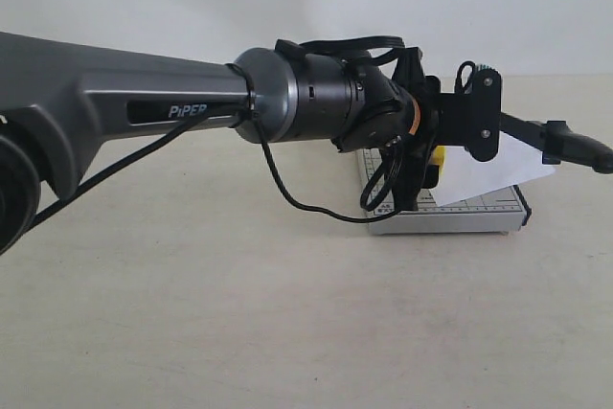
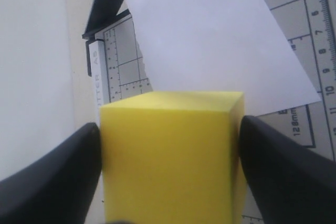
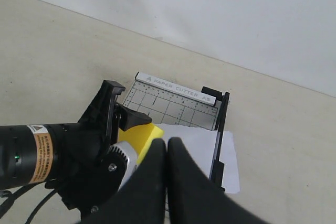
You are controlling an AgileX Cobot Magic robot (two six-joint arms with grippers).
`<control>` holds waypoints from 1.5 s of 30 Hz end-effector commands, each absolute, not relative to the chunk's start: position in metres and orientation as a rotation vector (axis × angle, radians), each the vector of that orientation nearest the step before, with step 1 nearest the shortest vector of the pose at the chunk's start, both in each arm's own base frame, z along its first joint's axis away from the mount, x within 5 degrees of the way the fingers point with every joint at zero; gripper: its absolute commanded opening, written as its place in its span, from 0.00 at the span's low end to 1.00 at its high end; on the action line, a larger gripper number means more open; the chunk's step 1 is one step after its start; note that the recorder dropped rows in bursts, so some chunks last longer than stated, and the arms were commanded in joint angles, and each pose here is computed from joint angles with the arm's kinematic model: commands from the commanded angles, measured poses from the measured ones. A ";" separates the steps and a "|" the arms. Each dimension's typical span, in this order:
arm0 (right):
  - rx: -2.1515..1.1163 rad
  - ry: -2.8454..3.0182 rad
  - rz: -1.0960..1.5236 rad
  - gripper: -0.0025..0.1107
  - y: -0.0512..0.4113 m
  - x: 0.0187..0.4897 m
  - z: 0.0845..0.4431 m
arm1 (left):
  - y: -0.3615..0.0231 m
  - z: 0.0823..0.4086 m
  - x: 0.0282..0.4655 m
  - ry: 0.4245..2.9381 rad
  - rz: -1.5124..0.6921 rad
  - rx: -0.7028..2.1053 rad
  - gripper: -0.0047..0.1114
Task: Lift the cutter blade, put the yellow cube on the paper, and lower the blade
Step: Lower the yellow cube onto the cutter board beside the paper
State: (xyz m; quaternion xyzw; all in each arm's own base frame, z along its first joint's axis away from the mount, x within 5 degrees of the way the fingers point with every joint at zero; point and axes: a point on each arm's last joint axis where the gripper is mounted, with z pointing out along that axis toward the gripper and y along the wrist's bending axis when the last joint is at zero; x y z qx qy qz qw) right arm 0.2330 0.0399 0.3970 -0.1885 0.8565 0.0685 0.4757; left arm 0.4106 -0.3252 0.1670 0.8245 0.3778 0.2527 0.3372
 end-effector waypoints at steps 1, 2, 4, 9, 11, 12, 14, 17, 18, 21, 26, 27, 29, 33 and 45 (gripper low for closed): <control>-0.464 2.078 0.162 0.02 0.040 0.232 0.399 | -0.328 0.172 0.411 0.983 0.648 2.113 0.59; -0.465 2.080 0.162 0.02 0.040 0.232 0.399 | -0.328 0.172 0.411 0.983 0.648 2.113 0.59; -0.468 2.079 0.161 0.02 0.040 0.232 0.399 | -0.328 0.172 0.411 0.982 0.648 2.111 0.59; -0.468 2.079 0.161 0.02 0.040 0.232 0.399 | -0.328 0.172 0.411 0.976 0.647 2.105 0.59; -0.468 2.079 0.161 0.02 0.040 0.232 0.399 | -0.329 0.173 0.411 0.986 0.632 2.092 0.59; -0.468 2.079 0.161 0.02 0.040 0.232 0.399 | -0.329 0.173 0.411 0.983 0.632 2.088 0.59; -0.468 2.079 0.161 0.02 0.040 0.232 0.399 | -0.329 0.173 0.411 0.983 0.632 2.088 0.59; -0.468 2.079 0.161 0.02 0.040 0.232 0.399 | -0.329 0.173 0.411 0.983 0.632 2.088 0.59; -0.470 2.079 0.160 0.02 0.040 0.232 0.399 | -0.329 0.173 0.411 0.983 0.632 2.088 0.59; -0.470 2.079 0.160 0.02 0.040 0.232 0.399 | -0.329 0.173 0.411 0.987 0.628 2.086 0.59; -0.470 2.079 0.160 0.02 0.040 0.232 0.399 | -0.330 0.173 0.411 0.992 0.622 2.080 0.59; -0.470 2.079 0.160 0.02 0.040 0.232 0.399 | -0.330 0.173 0.411 0.991 0.623 2.081 0.59; -0.470 2.079 0.160 0.02 0.040 0.232 0.399 | -0.330 0.173 0.411 0.990 0.625 2.083 0.59; -0.470 2.079 0.160 0.02 0.040 0.232 0.399 | -0.330 0.173 0.411 0.990 0.625 2.083 0.58; -0.466 2.070 0.154 0.02 0.039 0.233 0.400 | -0.325 0.170 0.412 1.030 0.634 2.112 0.68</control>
